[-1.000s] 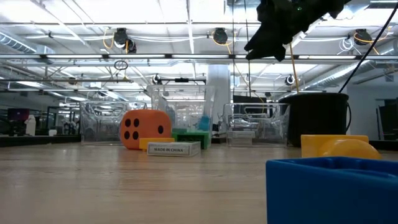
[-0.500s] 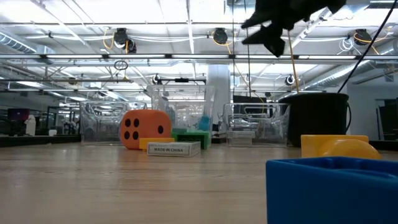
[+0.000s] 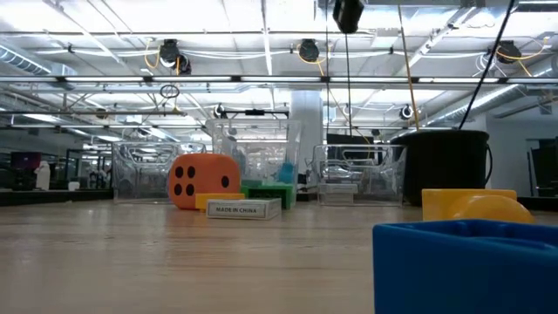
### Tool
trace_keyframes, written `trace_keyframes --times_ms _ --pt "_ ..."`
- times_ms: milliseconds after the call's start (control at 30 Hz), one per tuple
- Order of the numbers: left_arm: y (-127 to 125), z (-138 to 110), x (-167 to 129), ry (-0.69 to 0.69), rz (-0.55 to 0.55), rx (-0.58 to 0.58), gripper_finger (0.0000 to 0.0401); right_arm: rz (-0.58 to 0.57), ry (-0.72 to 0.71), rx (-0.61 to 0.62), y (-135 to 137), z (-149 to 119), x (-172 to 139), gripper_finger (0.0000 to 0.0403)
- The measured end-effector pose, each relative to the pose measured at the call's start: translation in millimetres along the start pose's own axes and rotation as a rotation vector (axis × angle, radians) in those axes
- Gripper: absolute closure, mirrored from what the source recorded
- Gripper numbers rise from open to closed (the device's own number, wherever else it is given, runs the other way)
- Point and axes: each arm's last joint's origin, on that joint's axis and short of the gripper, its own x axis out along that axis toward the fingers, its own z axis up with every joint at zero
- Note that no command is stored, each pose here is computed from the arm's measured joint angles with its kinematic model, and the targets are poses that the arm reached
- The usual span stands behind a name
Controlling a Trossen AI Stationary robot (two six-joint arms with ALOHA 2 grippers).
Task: Pick & Place Toys
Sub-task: Put the yellow one stud game piece into the middle transparent bin
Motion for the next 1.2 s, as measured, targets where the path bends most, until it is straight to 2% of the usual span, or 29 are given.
trace_keyframes --times_ms 167,333,400,500,567,667,733,933,1200 --pt "-20 -19 19 0.055 0.013 0.007 0.0244 0.127 0.040 0.041 23 -37 15 0.0238" --pt "-43 -43 35 0.105 0.022 0.018 0.0253 0.242 0.047 0.054 52 -61 13 0.0238" --pt "-50 -52 41 0.121 0.034 0.024 0.0253 0.227 0.036 0.035 66 -65 11 0.0239" --pt "-60 -64 49 0.136 0.053 0.038 0.0254 0.156 0.046 -0.075 91 -65 9 0.0239" --pt "-64 -71 54 0.140 0.075 0.042 0.0254 0.095 0.108 -0.166 108 -62 8 0.0239" --pt "-68 -77 58 0.132 0.102 0.045 0.0252 0.013 0.277 -0.263 124 -60 5 0.0239" --pt "-69 -78 58 0.123 0.109 0.038 0.0252 -0.038 0.379 -0.250 124 -63 6 0.0239" --pt "-68 -75 59 0.081 0.128 0.024 0.0258 -0.094 0.666 -0.089 99 -83 8 0.0239" --pt "-71 -70 60 0.037 0.097 0.041 0.0256 -0.167 0.758 0.059 40 -102 13 0.0239"
